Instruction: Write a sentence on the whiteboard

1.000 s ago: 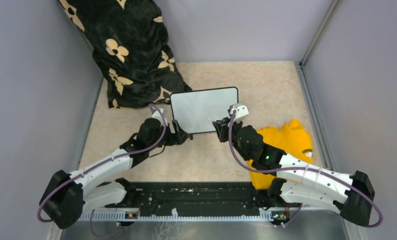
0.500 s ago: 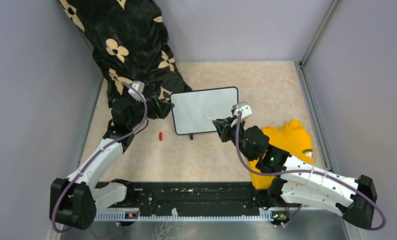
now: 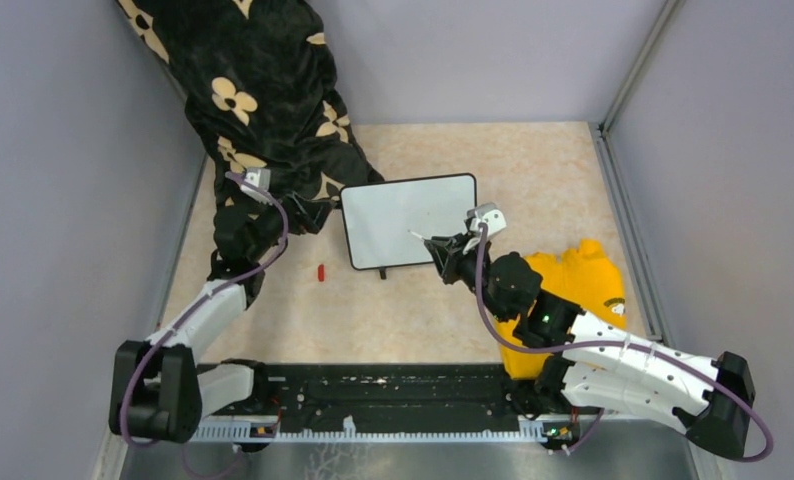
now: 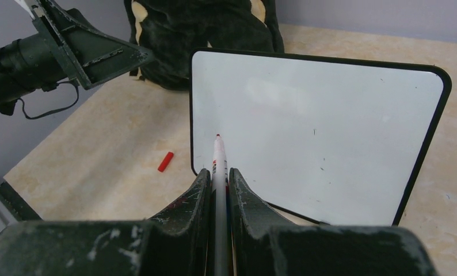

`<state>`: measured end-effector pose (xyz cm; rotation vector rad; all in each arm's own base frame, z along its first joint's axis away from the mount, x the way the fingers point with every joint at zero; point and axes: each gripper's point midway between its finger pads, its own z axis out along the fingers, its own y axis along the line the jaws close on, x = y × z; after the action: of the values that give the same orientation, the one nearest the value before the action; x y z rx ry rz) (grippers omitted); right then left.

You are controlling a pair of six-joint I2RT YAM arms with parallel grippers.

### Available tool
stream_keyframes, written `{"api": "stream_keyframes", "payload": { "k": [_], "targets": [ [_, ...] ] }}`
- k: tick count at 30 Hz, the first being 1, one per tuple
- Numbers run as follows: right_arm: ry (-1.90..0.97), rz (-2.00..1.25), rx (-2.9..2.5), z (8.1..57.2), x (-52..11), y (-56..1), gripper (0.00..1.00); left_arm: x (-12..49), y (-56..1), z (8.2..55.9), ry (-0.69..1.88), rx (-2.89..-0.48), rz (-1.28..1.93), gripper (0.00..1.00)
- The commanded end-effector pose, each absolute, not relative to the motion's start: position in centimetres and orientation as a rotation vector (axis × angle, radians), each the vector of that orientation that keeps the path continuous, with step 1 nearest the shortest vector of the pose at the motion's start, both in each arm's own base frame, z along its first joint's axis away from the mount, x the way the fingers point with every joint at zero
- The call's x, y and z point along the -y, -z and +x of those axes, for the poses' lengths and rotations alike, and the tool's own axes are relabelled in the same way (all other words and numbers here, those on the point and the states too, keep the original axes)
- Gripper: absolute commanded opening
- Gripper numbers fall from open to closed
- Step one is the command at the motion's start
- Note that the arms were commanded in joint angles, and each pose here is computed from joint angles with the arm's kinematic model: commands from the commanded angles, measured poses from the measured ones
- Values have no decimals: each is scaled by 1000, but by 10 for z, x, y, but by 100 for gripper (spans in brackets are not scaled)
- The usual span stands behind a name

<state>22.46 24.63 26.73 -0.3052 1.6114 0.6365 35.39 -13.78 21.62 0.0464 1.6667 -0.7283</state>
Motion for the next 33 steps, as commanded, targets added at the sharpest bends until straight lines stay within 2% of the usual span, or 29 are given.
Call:
{"api": "stream_keyframes", "payload": {
  "k": [1,3,7,15,20,33],
  "targets": [
    [-715,-259,-1539,222,-251,-298,0,151,-231,348,963,-1498,329,97],
    [-723,-264,-1535,221,-252,-301,0,164,-237,337,1225,-1495,321,93],
    [-717,-262,-1527,222,-251,-303,0,177,-218,337,1401,-1558,470,88],
    [-704,-280,-1511,227,-259,-305,0,180,-170,337,1437,-1616,456,83],
    [-708,-299,-1511,233,-273,-305,0,187,-154,336,1500,-1625,486,73],
    [-730,-305,-1503,256,-318,-317,0,197,-134,337,1521,-1658,493,62]
  ]
}}
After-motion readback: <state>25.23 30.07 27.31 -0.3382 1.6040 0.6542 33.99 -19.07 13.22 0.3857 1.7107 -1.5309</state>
